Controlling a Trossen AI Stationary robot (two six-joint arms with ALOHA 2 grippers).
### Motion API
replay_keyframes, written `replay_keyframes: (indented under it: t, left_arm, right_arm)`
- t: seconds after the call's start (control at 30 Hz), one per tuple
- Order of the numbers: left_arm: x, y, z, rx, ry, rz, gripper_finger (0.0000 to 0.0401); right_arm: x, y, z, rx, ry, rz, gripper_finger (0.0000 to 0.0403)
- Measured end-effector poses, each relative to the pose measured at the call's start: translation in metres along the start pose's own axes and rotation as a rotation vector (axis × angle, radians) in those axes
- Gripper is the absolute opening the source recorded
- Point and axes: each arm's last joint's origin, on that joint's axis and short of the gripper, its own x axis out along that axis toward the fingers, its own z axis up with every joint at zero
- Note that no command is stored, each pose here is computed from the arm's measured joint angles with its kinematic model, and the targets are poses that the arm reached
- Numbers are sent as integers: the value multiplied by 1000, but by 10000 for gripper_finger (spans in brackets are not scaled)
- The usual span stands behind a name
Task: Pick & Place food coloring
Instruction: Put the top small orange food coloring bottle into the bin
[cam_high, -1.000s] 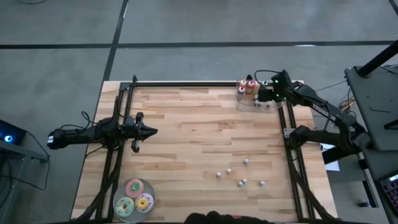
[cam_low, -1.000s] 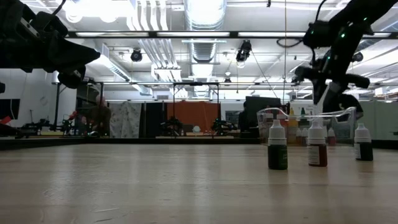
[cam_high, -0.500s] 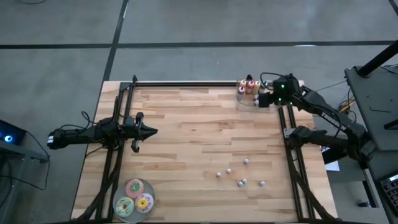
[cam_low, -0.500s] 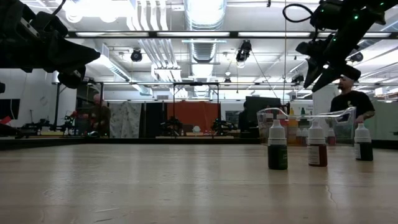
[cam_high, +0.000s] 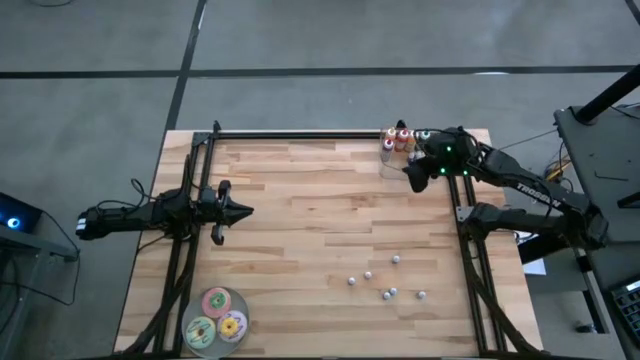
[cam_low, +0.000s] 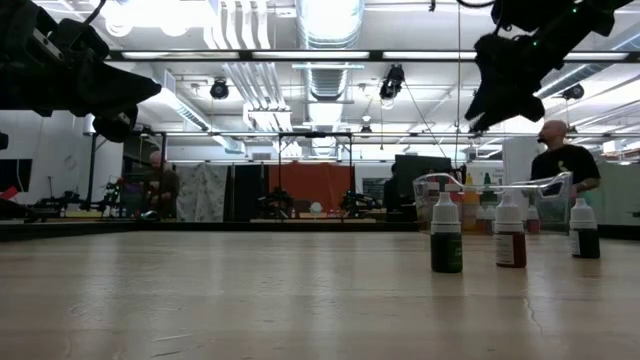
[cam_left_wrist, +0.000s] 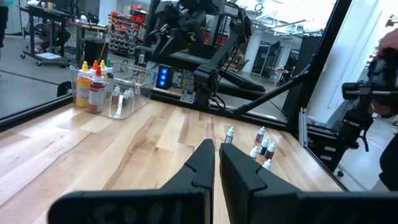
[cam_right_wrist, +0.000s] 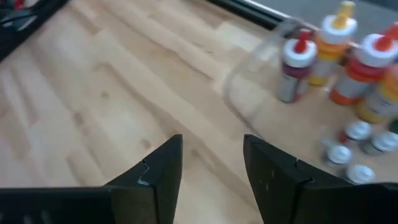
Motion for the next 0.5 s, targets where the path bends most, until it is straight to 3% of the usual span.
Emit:
replay_keyframes:
  t: [0.27,0.5]
  left_arm:
    - [0,0,0,0,0,0,0]
    - [0,0,0,0,0,0,0]
  right_arm:
    - [-11,38,2,-135,-8,165,162]
    - [-19,80,-13,-299,72,349,161]
